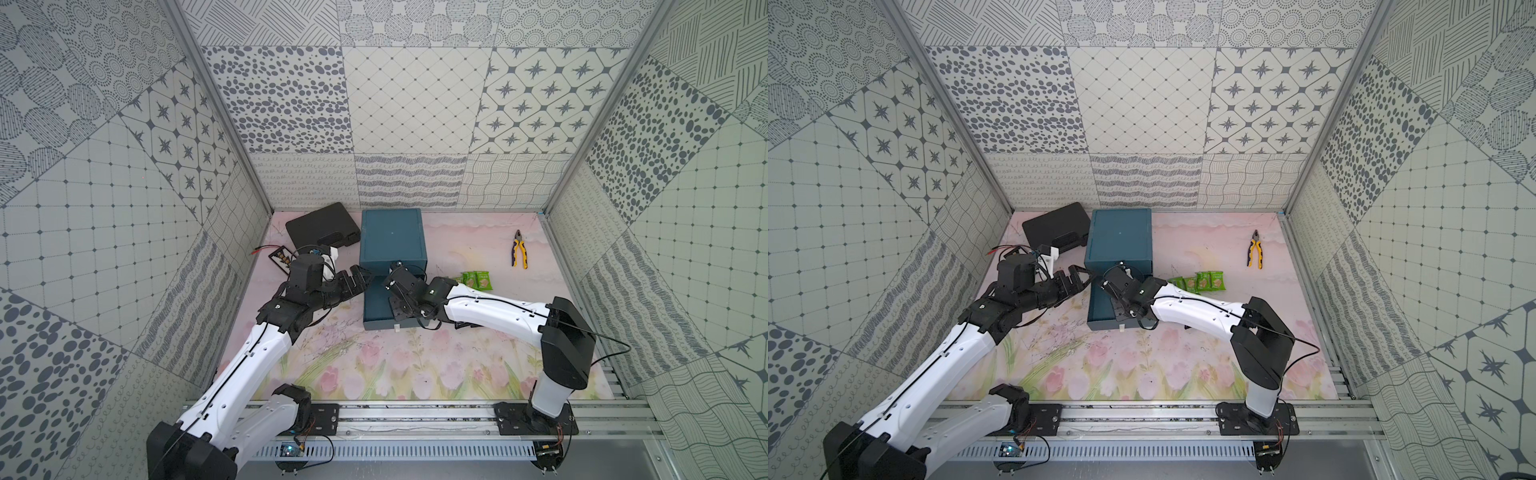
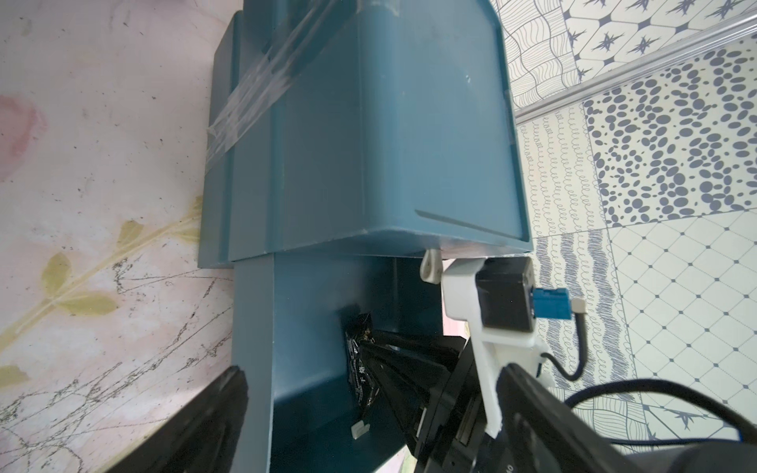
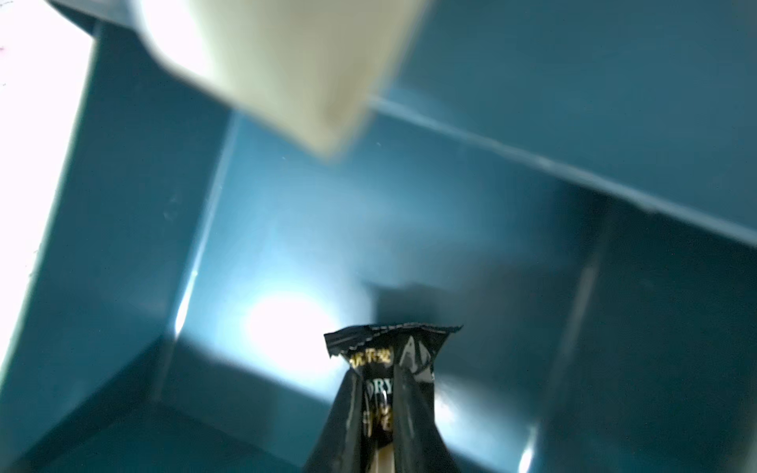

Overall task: Take the cookies out of the drawer
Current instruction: Pick up the cookie from the drawer, then place the cookie at the center of the board, then close the drawer in the storage box.

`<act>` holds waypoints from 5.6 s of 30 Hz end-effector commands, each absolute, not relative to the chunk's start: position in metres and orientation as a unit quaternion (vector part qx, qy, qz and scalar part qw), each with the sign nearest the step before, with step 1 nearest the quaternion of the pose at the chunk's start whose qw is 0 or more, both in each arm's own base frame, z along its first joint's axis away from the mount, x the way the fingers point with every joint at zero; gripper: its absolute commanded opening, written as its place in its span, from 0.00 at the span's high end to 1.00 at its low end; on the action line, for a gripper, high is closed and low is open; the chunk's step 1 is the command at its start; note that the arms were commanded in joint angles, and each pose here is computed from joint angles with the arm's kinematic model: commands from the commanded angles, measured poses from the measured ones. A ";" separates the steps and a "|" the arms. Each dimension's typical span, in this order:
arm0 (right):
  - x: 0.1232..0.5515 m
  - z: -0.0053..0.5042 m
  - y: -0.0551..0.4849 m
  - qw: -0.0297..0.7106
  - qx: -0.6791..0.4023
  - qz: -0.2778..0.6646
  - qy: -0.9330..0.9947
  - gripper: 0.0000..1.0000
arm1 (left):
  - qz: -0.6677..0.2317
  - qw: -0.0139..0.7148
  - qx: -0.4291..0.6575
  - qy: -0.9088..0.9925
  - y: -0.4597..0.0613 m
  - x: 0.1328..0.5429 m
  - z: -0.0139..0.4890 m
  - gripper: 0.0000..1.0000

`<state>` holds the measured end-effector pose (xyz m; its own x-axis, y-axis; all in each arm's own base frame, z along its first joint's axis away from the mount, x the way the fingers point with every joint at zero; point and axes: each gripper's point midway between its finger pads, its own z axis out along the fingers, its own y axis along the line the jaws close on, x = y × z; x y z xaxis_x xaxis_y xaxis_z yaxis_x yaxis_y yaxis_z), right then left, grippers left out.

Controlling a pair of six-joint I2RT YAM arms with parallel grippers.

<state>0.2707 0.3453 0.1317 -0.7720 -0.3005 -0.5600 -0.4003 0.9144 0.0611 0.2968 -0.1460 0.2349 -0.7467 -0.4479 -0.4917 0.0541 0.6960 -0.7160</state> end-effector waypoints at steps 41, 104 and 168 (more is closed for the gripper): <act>0.325 0.091 0.070 0.284 -0.040 -0.064 0.956 0.84 | -0.423 0.356 0.021 0.833 -0.265 0.283 0.307 0.01; 0.221 0.154 0.308 0.304 -0.016 0.325 0.896 0.95 | -0.353 0.337 -0.079 0.869 -0.175 0.434 0.245 0.01; 0.341 0.160 0.348 0.397 0.172 0.561 0.706 0.93 | -0.381 0.317 -0.079 0.865 -0.181 0.409 0.235 0.01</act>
